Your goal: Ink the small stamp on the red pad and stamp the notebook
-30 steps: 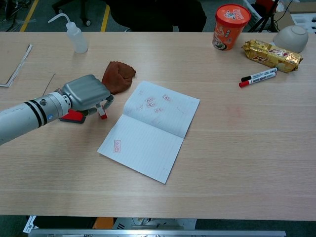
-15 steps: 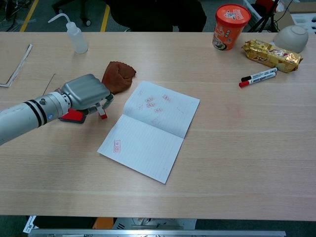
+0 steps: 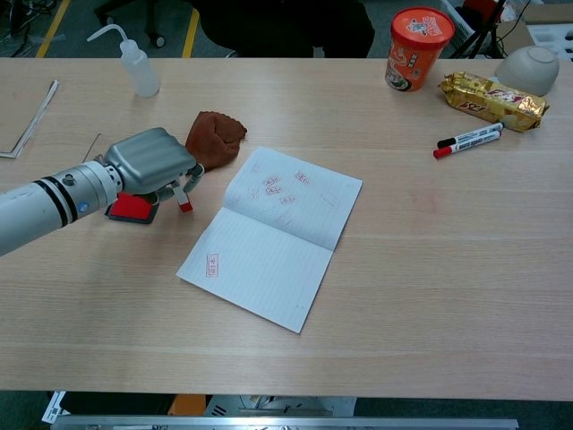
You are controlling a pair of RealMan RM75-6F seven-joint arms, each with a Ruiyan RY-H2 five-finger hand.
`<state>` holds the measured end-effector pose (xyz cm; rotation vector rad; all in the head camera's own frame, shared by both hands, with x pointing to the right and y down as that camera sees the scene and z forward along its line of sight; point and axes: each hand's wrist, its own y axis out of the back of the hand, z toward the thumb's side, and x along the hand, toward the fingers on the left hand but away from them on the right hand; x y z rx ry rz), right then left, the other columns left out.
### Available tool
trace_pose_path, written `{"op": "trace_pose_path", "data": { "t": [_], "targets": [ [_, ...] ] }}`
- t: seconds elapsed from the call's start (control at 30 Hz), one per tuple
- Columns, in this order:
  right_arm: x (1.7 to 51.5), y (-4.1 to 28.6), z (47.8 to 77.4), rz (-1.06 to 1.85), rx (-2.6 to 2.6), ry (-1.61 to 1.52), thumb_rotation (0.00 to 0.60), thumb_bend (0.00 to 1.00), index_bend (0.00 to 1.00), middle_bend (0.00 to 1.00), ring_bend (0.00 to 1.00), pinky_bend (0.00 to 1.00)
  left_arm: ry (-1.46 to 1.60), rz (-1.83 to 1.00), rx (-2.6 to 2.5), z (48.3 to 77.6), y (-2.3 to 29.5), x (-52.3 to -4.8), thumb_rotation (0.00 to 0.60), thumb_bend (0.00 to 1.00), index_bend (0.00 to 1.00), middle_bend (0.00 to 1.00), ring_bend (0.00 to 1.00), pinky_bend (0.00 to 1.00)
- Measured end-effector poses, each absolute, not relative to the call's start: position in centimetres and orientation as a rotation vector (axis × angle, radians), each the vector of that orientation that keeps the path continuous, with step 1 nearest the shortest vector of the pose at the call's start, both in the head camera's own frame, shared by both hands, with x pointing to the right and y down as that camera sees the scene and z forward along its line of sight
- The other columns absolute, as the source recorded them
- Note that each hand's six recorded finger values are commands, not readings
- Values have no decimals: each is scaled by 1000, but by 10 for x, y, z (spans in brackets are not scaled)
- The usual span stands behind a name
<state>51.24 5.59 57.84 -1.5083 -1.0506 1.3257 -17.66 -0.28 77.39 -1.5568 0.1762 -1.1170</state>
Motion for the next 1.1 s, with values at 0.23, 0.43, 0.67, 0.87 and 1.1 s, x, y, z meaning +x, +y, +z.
{"op": "trace_pose_path", "data": {
  "t": [0.23,0.43,0.67,0.87,1.1],
  "targets": [
    [512,56,578,1323,-1508,-1051,600,302,309,407,326,412,215,-1118,-1525,759,-14,-189,600,382,544,1000,1000,1000],
    [512,57,578,1326,-1508,-1051,600,302,309,407,326,411,210,-1157,-1489,761,-23,-206,600,382,544,1000,1000,1000],
    [511,57,578,1326,-1507,-1048,600,302,309,407,326,412,218,-1215,-1469,771,-30,-227,600,382,544,1000,1000,1000],
    [509,57,578,1327,-1508,-1044,600,302,309,407,326,412,221,-1224,-1478,778,-30,-231,600,382,545,1000,1000,1000],
    [509,56,577,1329,-1503,-1042,600,302,309,407,326,412,210,-1217,-1466,784,-32,-232,600,382,546,1000,1000,1000]
  ]
}}
